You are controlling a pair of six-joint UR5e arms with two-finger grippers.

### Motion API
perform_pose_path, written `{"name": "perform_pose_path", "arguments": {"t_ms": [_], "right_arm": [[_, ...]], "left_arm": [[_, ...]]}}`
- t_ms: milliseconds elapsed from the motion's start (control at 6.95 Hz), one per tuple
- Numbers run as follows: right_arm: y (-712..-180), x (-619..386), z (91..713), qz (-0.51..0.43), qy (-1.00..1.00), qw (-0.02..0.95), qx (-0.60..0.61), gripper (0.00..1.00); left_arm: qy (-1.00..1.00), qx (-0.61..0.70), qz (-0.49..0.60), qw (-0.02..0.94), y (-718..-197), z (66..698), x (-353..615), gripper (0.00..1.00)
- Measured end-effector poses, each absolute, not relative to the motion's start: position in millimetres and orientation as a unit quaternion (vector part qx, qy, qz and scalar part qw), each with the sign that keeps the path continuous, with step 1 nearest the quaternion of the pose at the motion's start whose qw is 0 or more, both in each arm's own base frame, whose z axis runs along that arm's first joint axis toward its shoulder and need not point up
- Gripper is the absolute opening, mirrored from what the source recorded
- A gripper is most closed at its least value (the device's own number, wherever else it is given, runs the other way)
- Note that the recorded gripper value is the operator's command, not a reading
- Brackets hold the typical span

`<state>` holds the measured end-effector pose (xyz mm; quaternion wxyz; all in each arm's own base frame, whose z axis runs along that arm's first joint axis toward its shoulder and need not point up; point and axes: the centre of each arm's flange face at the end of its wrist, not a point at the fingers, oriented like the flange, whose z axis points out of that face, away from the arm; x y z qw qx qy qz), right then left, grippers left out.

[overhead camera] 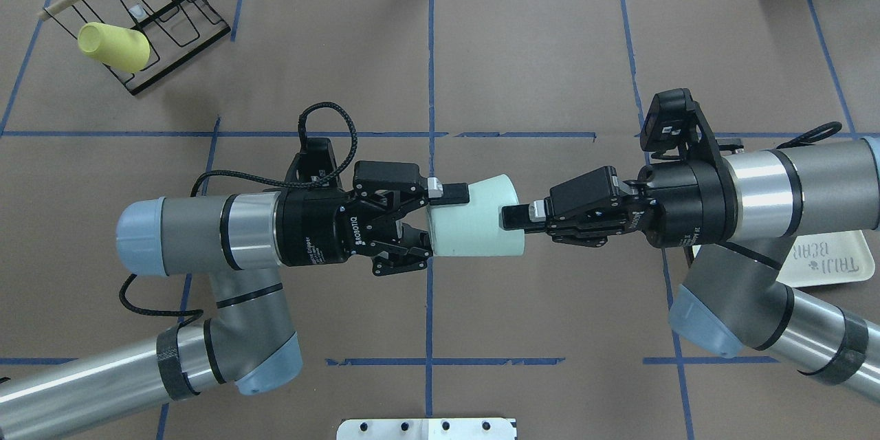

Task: Left arm grabs green cup and hands to right arm on tray

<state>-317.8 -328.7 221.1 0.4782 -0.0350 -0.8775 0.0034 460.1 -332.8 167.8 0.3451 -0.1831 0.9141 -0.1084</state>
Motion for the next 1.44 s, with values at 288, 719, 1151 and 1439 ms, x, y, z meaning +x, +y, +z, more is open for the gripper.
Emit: {"name": "perform_pose_path", "arguments": {"t_ms": [288, 719, 1151, 1439], "right_arm": [[-328, -316, 222, 0.004, -0.877, 0.479, -0.036, 0.0], [-327, -312, 222, 0.005, -0.878, 0.477, -0.035, 0.0], [-338, -289, 274, 0.062, -0.853, 0.518, -0.029, 0.0], [-365, -258, 341, 0.151, -0.792, 0.591, -0.027, 0.0]], "left_arm": [[0.914, -0.179, -0.109, 0.347, -333, 169, 460, 1.0], [0.914, -0.147, -0.106, 0.363, -334, 183, 460, 1.0], [0.902, -0.115, -0.135, 0.394, -364, 204, 446, 1.0], [0.869, -0.069, -0.185, 0.453, -408, 212, 435, 1.0]]}}
